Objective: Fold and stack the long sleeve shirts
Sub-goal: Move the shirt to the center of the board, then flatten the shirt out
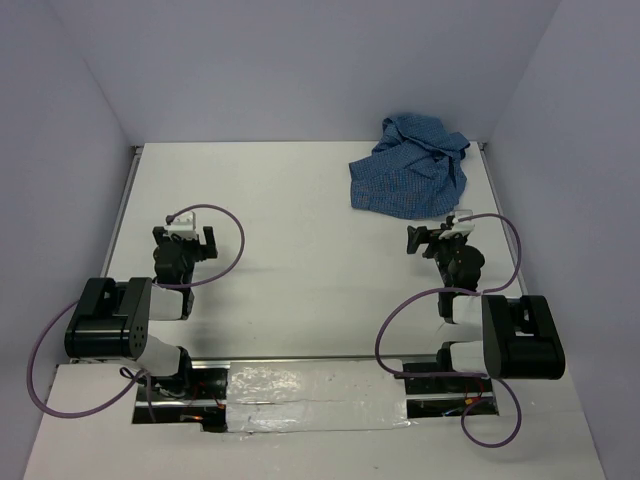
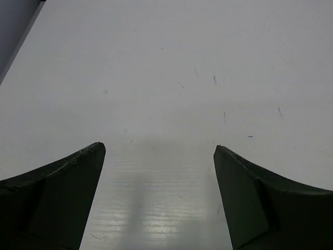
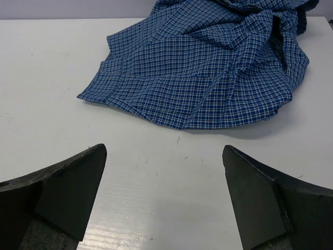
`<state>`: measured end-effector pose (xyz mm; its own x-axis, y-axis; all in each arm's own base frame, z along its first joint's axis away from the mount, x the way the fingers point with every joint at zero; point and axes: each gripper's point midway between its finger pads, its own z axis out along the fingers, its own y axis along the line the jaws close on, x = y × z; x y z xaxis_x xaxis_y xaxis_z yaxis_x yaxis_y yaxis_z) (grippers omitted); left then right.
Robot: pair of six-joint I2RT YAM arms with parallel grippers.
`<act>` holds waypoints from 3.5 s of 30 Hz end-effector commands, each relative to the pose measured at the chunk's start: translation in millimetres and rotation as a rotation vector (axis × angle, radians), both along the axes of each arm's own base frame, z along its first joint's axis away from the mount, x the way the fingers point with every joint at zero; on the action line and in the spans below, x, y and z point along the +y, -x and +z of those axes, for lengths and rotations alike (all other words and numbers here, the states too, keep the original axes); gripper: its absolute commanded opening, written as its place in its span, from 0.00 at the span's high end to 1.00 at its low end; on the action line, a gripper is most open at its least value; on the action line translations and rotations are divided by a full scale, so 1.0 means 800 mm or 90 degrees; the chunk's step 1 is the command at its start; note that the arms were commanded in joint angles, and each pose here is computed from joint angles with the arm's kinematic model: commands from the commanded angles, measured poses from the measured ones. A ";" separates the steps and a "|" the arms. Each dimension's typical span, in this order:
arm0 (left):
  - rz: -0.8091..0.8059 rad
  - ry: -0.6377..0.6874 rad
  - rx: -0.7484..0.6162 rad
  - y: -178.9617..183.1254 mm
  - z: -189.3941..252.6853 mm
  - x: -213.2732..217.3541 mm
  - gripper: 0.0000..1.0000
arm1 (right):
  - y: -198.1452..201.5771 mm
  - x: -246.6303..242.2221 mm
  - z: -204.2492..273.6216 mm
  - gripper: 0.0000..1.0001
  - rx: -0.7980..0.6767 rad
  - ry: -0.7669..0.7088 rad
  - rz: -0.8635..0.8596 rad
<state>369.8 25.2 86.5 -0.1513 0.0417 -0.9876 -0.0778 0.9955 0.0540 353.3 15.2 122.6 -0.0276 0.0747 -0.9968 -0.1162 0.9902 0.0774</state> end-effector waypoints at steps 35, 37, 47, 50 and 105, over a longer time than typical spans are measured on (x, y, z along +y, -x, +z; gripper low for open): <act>-0.006 -0.008 -0.055 -0.012 0.031 -0.002 0.01 | -0.265 -0.072 -0.035 0.33 0.544 -0.240 -0.205; -0.038 -0.013 -0.073 -0.015 0.045 -0.012 0.01 | -0.258 -0.072 -0.045 0.61 0.554 -0.235 -0.212; -0.331 -0.019 0.161 -0.047 0.093 -0.103 0.01 | -0.115 0.200 0.030 1.00 0.469 0.094 0.234; -0.376 0.013 0.243 -0.037 0.094 -0.116 0.01 | -0.018 0.299 0.035 0.96 0.425 0.189 0.414; -0.508 -0.015 0.101 -0.130 0.360 -0.207 1.00 | -0.093 0.152 0.409 1.00 0.076 -0.020 0.196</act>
<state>499.6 -144.5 332.5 -0.2402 0.2188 -0.9458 0.6710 0.7415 0.0011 477.0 104.0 354.8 -0.3676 0.2071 -0.9067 -0.1792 0.9409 0.2875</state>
